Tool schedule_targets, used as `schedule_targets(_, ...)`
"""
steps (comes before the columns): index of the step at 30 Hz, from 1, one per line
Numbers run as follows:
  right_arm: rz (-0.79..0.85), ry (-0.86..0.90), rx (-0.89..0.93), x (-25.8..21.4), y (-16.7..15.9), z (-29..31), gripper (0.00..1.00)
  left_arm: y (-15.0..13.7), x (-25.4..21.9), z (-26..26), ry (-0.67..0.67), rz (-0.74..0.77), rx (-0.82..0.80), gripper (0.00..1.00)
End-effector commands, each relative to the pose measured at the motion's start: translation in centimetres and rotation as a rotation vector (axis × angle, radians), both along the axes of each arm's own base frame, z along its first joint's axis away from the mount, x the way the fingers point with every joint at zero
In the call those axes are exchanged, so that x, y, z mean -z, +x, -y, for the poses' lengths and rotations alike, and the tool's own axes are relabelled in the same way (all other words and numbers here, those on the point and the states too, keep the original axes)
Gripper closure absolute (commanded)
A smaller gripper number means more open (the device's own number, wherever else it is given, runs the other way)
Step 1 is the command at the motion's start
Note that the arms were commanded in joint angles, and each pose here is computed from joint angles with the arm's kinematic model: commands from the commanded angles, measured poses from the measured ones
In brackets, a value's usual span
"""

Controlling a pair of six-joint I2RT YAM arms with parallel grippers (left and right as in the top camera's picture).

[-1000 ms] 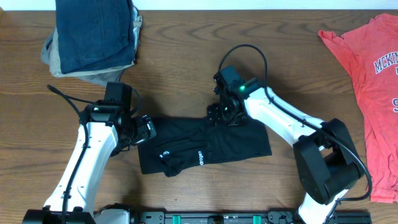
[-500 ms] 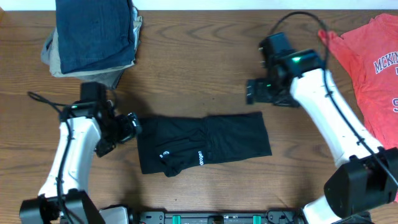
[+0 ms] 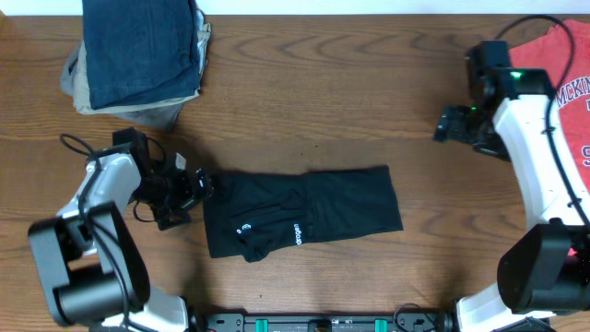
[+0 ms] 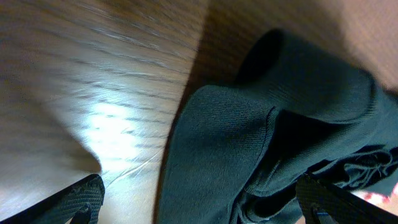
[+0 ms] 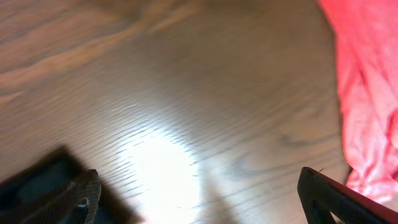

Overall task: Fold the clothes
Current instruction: 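Release the shirt and lift both grippers away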

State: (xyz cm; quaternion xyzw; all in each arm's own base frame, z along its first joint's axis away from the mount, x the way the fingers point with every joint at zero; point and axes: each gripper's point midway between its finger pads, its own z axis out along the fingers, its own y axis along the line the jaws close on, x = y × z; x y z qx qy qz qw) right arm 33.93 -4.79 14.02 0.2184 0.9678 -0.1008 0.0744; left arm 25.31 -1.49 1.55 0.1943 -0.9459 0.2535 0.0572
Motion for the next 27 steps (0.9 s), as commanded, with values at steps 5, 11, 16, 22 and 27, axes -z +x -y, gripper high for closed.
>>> schedule_targets(5, 0.008, 0.001, 0.033, -0.3, -0.1, 1.5, 0.01, -0.4, 1.0, 1.5, -0.107, -0.015, 0.048, 0.01)
schedule_targets(11, 0.02, 0.001, 0.032, -0.3, 0.2, 1.5, 0.01, -2.2, 1.9, 3.3, -0.117, -0.06, 0.1, 0.03)
schedule_targets(16, 0.02, 0.001, 0.032, -0.3, 0.2, 1.5, 0.01, -3.1, 2.1, 4.7, -0.119, -0.078, 0.156, 0.24)
schedule_targets(22, 0.02, 0.001, 0.032, -0.3, 0.2, 1.5, 0.01, -3.0, 2.2, 5.3, -0.109, -0.093, 0.145, 0.59)
schedule_targets(27, 0.02, 0.001, 0.032, -0.3, 0.2, 1.5, 0.01, -2.6, 2.1, 5.3, -0.102, -0.103, 0.11, 0.94)
